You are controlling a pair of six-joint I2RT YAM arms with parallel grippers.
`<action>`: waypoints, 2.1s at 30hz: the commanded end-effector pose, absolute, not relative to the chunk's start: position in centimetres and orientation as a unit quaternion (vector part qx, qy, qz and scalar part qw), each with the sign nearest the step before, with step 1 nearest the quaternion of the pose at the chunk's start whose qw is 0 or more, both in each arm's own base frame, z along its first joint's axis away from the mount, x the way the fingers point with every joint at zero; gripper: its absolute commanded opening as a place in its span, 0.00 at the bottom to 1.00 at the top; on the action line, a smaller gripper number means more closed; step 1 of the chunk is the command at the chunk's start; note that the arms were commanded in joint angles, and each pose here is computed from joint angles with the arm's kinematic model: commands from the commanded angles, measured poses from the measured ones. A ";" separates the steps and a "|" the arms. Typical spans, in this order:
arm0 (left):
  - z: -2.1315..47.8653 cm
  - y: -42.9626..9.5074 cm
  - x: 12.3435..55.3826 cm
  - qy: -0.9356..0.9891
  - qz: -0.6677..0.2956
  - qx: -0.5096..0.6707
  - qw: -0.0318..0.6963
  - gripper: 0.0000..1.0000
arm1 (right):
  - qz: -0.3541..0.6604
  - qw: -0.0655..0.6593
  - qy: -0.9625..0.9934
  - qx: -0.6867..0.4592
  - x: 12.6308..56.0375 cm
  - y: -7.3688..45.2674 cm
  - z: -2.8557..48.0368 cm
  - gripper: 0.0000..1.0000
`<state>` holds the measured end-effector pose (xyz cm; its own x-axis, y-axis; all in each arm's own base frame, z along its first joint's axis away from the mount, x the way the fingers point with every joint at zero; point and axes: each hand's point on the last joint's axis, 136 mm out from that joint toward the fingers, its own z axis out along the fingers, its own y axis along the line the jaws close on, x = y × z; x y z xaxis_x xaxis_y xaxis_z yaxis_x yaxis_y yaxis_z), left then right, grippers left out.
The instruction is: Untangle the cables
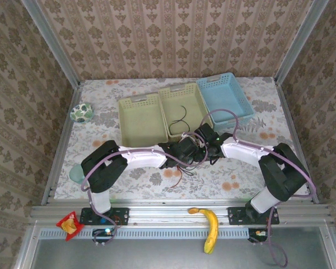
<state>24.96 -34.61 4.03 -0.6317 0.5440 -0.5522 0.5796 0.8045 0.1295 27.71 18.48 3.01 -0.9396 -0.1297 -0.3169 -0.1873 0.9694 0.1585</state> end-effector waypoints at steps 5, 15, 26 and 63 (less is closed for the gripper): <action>2.6 -33.6 24.2 0.908 -0.004 0.325 0.264 0.14 | 0.042 0.135 0.986 -0.085 27.5 17.1 1.0 0.39; 2.3 -33.4 24.1 0.909 0.001 0.324 0.262 0.14 | -0.018 0.127 0.989 -0.075 27.1 15.2 0.0 0.09; 1.4 -32.8 24.1 0.913 0.008 0.322 0.250 0.12 | -0.064 0.300 0.951 0.046 29.0 9.9 9.7 0.00; 0.1 -32.6 22.6 0.921 -0.054 0.327 0.206 0.08 | 0.237 0.148 0.945 -0.168 22.0 21.3 7.3 0.40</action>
<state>24.98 -35.47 3.23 -0.6502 0.5165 -0.5572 0.5965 0.8013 0.0466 22.54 19.86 7.47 -0.9036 -0.1885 -0.3848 -0.3370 0.8672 0.3666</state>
